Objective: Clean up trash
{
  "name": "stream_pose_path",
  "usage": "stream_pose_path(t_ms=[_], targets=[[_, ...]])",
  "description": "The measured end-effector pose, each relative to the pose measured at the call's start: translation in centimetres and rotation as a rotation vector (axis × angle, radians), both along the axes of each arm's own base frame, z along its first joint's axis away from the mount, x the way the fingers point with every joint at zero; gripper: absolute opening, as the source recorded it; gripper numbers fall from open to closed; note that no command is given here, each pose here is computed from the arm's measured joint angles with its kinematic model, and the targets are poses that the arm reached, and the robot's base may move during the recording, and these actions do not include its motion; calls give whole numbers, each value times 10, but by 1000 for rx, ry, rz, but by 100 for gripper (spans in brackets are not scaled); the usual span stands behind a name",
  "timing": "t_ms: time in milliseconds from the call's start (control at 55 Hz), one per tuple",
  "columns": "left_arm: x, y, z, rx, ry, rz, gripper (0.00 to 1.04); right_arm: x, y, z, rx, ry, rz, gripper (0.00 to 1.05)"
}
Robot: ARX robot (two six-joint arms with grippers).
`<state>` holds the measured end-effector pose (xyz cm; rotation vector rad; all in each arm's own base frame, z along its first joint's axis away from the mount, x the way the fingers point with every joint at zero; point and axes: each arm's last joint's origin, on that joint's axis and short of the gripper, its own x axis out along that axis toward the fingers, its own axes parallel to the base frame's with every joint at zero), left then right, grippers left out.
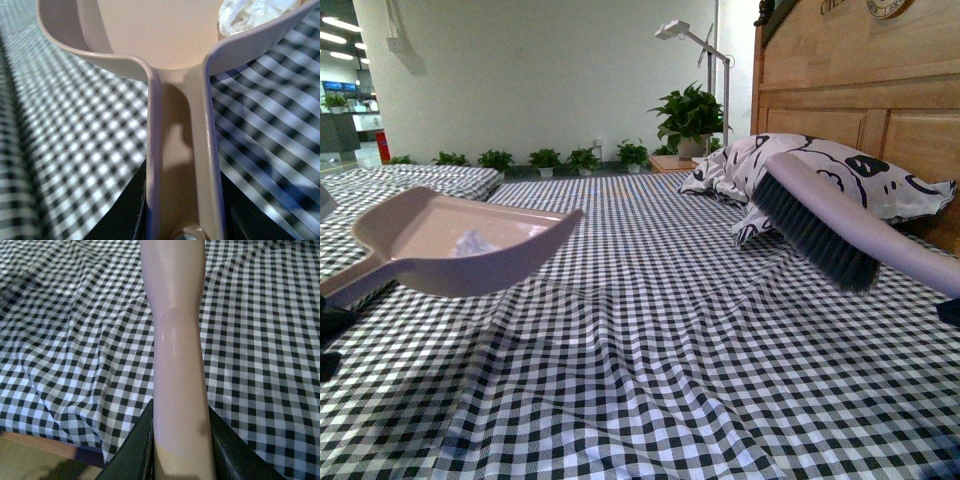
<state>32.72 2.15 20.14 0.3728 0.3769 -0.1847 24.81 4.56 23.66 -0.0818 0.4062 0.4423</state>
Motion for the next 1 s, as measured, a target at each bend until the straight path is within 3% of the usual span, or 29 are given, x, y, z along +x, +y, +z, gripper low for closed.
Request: stream_pose_path(t_ms=[164, 400, 636, 1000], targets=[[-6, 10, 10, -61, -29, 119, 27, -15, -15, 13, 41, -58, -34, 20], [-36, 17, 34, -150, -108, 190, 27, -45, -33, 37, 141, -108, -41, 20], [-76, 24, 36, -182, -142, 253, 27, -80, -25, 52, 251, -124, -58, 20], [-146, 7, 46, -204, -210, 211, 27, -121, -11, 66, 396, -134, -145, 20]])
